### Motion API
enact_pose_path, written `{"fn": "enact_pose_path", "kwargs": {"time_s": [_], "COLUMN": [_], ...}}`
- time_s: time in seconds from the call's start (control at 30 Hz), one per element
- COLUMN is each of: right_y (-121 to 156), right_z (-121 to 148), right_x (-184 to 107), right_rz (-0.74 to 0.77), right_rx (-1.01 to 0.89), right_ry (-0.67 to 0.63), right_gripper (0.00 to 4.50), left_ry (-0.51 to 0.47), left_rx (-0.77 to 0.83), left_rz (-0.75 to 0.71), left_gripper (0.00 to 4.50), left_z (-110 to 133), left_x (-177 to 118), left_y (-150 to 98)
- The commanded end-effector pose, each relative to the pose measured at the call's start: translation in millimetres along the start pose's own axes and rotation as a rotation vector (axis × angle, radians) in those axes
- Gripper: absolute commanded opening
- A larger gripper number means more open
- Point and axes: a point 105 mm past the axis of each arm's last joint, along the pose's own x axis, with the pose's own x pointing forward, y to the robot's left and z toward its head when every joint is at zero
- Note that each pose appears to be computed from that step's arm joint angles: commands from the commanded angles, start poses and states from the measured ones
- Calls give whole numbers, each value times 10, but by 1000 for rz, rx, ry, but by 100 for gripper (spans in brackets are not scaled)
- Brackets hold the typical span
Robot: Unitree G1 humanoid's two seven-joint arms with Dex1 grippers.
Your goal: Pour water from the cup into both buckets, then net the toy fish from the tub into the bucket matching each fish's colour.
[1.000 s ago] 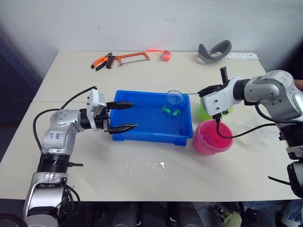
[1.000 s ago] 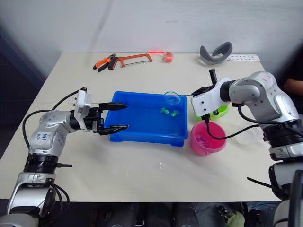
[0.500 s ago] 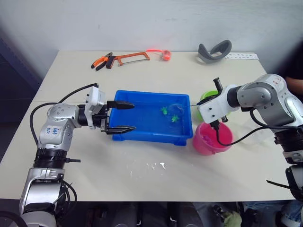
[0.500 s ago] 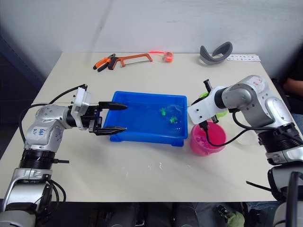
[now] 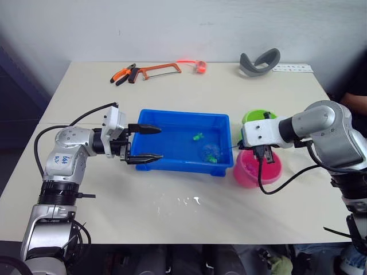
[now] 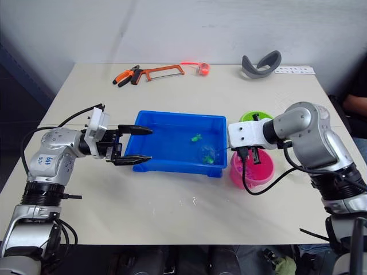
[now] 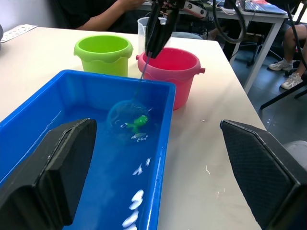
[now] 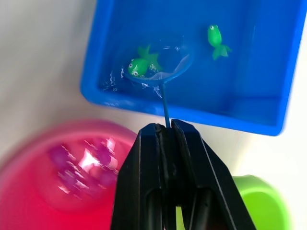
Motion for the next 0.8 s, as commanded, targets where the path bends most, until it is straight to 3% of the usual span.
{"fn": "enact_pose_path", "kwargs": {"time_s": [0.03,0.3,0.8], "right_y": [83,86,-187], "right_z": [110,47,-54], "right_x": [-123,-215,-313], "right_rz": [48,124,10], "right_rx": [146,474,686], "right_ry": [-87,-207,-298], "right_gripper": [0,0,0], "left_ry": [-11,-19,-38], "left_rx": [32,29,26], "left_rz": [10,14,13], "left_gripper": [449,449,449], "left_z": [73,44,25], "left_x": [-45,-26,48], "left_y": [-5,-15,-32]}}
